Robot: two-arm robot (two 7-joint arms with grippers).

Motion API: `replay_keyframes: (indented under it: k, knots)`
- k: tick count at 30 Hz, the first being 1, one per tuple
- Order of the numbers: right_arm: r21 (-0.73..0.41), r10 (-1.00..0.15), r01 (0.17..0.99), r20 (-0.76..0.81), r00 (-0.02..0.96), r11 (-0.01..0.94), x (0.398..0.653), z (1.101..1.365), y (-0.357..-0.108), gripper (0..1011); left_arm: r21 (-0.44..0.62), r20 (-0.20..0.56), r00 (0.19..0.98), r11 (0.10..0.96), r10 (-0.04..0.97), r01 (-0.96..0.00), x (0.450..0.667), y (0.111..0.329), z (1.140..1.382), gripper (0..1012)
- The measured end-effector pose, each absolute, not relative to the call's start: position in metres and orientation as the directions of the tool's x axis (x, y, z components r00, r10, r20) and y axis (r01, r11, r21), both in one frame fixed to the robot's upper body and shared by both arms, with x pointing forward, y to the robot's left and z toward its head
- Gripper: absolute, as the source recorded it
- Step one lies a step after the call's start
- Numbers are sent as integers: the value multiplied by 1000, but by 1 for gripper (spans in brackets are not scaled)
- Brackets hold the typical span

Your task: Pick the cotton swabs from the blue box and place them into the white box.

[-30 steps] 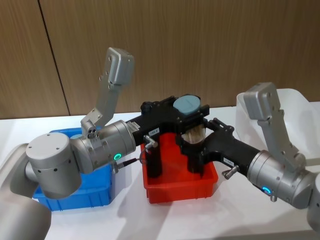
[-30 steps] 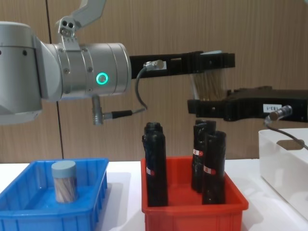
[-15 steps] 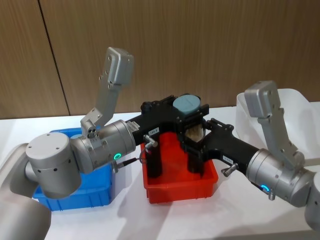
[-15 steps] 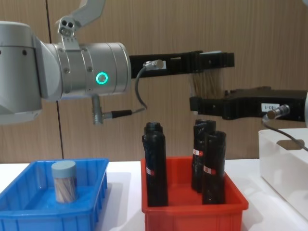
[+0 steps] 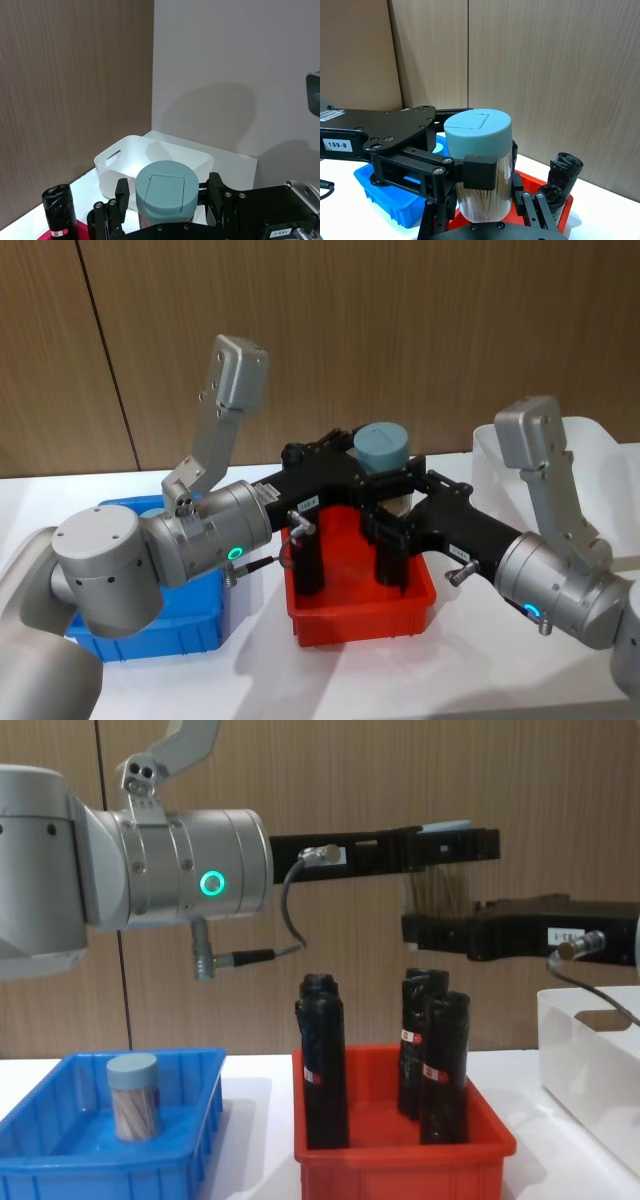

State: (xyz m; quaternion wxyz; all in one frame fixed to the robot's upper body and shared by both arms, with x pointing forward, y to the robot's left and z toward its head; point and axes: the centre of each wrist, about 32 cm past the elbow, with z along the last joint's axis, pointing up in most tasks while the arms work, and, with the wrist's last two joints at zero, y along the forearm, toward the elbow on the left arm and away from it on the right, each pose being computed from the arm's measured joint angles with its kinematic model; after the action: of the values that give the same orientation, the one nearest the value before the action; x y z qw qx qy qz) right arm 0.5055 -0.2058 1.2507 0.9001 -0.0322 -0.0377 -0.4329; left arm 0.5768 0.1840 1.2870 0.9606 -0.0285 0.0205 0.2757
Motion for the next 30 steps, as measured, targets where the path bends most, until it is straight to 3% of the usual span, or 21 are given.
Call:
replay_keyframes:
  k: [17, 30]
  knots:
    - [-33, -794, 799, 87, 601, 601, 508, 1245, -208, 636, -44, -55, 847, 846, 529, -531, 577, 184, 1287, 1004]
    - [-58, -850, 854, 78, 521, 518, 520, 1235, -225, 637, -44, -55, 847, 846, 529, -531, 577, 184, 1287, 1004]
